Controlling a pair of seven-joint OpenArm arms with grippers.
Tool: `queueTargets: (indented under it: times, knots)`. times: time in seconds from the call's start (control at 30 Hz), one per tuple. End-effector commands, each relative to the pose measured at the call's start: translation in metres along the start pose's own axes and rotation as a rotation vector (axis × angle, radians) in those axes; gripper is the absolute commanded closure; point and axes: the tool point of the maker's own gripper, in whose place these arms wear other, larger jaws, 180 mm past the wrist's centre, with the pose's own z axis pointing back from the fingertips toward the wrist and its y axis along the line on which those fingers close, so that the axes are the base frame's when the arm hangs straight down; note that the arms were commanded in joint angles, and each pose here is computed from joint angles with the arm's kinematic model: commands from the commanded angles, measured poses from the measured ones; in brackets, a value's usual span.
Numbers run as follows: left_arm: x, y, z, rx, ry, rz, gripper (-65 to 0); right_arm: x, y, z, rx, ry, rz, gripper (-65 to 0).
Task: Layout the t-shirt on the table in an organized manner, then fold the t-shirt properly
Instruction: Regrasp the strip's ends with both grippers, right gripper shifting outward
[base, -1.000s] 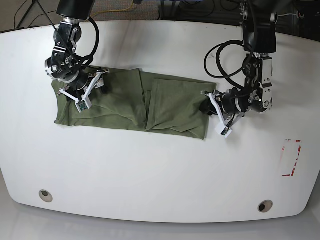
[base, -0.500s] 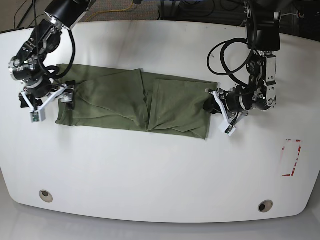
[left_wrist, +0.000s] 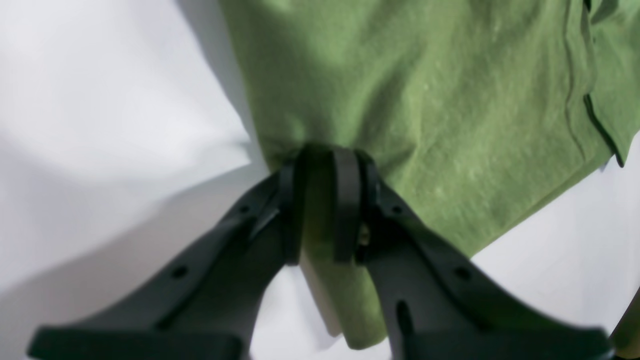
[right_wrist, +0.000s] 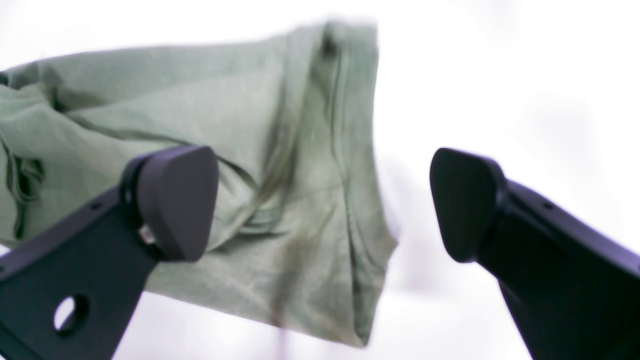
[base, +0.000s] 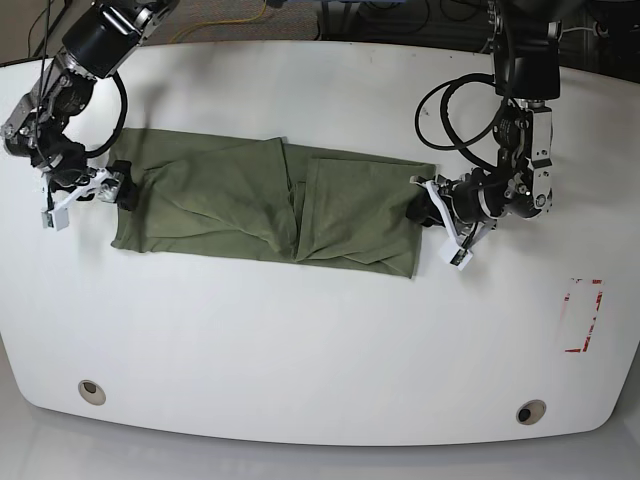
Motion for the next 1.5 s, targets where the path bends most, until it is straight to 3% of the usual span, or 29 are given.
queueTargets:
  times: [0.0,0.5,0.97,1.07,1.3,1.37,1.47]
  knots:
    - [-0.006,0.007,0.003,0.030,0.045,-0.016,-7.8,0.015,-0.002,0.001,0.035,-0.069,-0.023,-65.0]
    - [-0.010,0.020,0.011,0.058,0.058,-0.025,-7.8,-0.006,0.011,-0.019,0.119,-0.054,-0.118,-65.0]
    - [-0.010,0.020,0.011,0.058,0.058,-0.025,-7.8,-0.014,0.045,-0.039,0.188,-0.003,-0.075,-65.0]
    - [-0.010,0.020,0.011,0.058,0.058,-0.025,-7.8,-0.011,0.045,-0.039,0.187,-0.023,-0.077,-54.4]
    - [-0.010,0.018,0.009,0.054,0.064,-0.031,-7.8,-0.001,0.039,-0.037,0.173,-0.058,-0.064,-11.4]
    - [-0.012,0.015,0.007,0.050,0.074,-0.042,-7.8,-0.001,0.039,-0.036,0.171,-0.057,-0.061,-2.5]
    - [-0.014,0.008,0.003,0.037,0.089,-0.061,-7.8,0.002,0.041,-0.036,0.173,-0.058,-0.044,-0.8]
